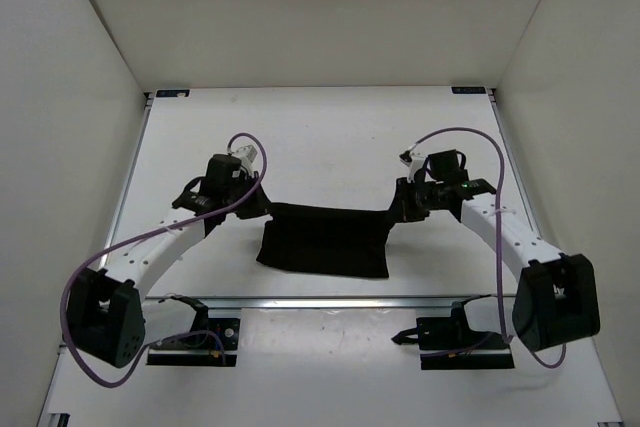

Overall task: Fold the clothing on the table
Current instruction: Flatten the skirt out

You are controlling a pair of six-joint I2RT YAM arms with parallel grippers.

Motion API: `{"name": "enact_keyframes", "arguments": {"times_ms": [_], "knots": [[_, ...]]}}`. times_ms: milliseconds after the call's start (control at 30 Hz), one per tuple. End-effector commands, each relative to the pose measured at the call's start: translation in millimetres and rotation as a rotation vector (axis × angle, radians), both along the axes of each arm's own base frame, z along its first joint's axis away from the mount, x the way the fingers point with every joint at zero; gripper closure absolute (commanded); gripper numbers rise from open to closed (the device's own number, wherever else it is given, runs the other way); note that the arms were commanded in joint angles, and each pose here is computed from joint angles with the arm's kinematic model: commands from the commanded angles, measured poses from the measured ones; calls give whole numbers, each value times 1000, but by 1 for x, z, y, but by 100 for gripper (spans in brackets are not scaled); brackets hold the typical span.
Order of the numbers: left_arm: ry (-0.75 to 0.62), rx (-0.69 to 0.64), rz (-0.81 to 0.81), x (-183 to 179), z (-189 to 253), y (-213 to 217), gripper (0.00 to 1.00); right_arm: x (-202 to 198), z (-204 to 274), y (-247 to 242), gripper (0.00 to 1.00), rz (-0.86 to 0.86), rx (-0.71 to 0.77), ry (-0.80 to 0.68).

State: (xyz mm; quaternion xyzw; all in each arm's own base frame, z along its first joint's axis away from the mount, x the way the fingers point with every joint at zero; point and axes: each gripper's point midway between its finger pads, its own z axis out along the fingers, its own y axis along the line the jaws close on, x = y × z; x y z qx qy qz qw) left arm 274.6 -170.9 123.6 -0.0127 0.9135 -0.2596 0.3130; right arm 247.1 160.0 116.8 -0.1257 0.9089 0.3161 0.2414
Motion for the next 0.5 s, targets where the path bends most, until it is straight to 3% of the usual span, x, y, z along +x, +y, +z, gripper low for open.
{"name": "enact_keyframes", "arguments": {"times_ms": [0,300,467], "knots": [[-24,27,66,9,-6,12,100,13,-1,3,100,-3,4,-29],[-3,68,78,14,-18,24,100,13,-16,-9,100,-33,23,19],[-111,69,85,53,16,22,100,65,37,-26,100,-76,-18,-174]]}}
